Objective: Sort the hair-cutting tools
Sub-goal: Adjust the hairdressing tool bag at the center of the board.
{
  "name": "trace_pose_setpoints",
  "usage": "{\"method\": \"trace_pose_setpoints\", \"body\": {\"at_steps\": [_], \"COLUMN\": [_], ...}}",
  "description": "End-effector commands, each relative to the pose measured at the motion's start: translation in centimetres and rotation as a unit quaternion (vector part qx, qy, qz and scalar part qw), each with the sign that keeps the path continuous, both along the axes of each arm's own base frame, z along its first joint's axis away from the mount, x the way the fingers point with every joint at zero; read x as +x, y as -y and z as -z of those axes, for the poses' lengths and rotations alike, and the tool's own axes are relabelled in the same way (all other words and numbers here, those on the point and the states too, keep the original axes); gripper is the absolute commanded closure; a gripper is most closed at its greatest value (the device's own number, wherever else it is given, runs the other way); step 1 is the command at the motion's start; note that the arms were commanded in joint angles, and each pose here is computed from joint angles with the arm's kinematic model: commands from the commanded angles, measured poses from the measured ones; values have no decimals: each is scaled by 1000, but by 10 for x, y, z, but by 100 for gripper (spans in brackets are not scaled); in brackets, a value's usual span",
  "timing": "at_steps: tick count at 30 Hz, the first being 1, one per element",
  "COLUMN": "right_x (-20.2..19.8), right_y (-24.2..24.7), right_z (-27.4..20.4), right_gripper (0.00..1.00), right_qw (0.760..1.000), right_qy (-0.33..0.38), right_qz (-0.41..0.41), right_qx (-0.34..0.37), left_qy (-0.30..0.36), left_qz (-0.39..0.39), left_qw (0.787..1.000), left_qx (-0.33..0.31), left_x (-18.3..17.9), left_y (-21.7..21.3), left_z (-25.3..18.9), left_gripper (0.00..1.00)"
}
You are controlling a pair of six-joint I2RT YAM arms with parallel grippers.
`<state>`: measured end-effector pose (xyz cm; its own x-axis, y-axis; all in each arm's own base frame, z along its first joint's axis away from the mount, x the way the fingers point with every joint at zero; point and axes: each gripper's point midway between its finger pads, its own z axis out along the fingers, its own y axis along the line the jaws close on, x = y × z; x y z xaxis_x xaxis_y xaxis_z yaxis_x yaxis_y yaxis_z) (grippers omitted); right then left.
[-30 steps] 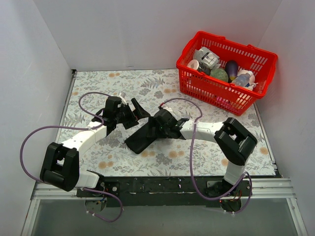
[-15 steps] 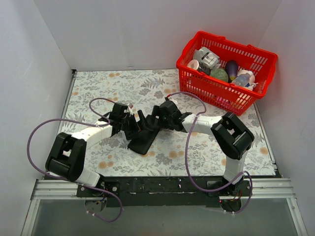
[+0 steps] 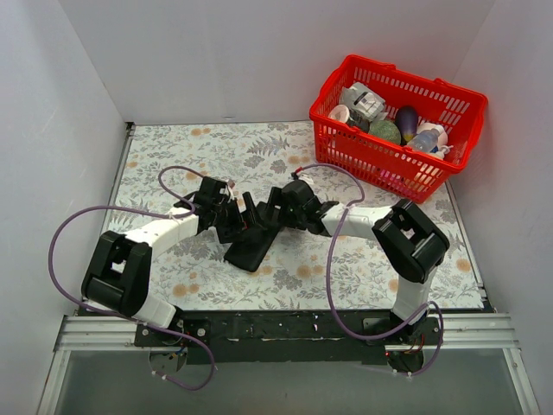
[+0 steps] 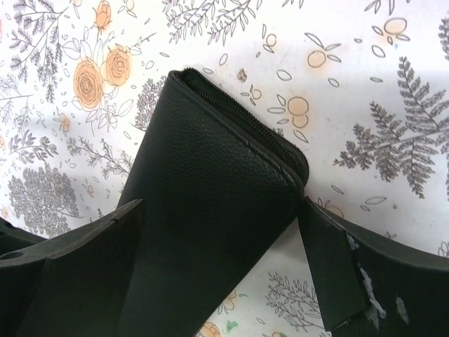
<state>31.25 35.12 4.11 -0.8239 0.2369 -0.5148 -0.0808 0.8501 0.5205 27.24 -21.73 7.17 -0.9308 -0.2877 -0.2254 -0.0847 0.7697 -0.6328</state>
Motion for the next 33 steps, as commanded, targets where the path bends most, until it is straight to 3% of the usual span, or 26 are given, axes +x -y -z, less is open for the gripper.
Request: {"method": "trace_pose_setpoints", "body": {"at_steps": [1,9,12,15,22,24,33], "right_x": [-77,-82,-85,-80,-81,-84,-70], "right_y": [71,102,95,72,36,27,-3], "right_z": [76,18,-4,-47,-142,-148,-127], "right_gripper": [2,2,2,2,2,2,2], "right_qw": [980,986,993,1000,983,978,972], "right_qy": [-124,-63,-47,4,86,80,70], "right_qz": [-11,24,17,-4,-42,-50,-63], "right_qx": [-156,-150,-105,-17,154,188,217], "left_qy": [30,19,16,15,27,38,99], "left_qz": [-20,-16,-16,-13,-10,-11,-30], "left_qw": [998,998,998,998,998,997,986], "left_qx": [59,50,54,52,57,63,129], "left_x": [17,10,9,8,10,15,43], "left_y": [-18,-17,-18,-17,-19,-20,-41], "left_z": [-7,0,6,6,-1,-10,-59], "left_gripper": [2,2,2,2,2,2,2]}}
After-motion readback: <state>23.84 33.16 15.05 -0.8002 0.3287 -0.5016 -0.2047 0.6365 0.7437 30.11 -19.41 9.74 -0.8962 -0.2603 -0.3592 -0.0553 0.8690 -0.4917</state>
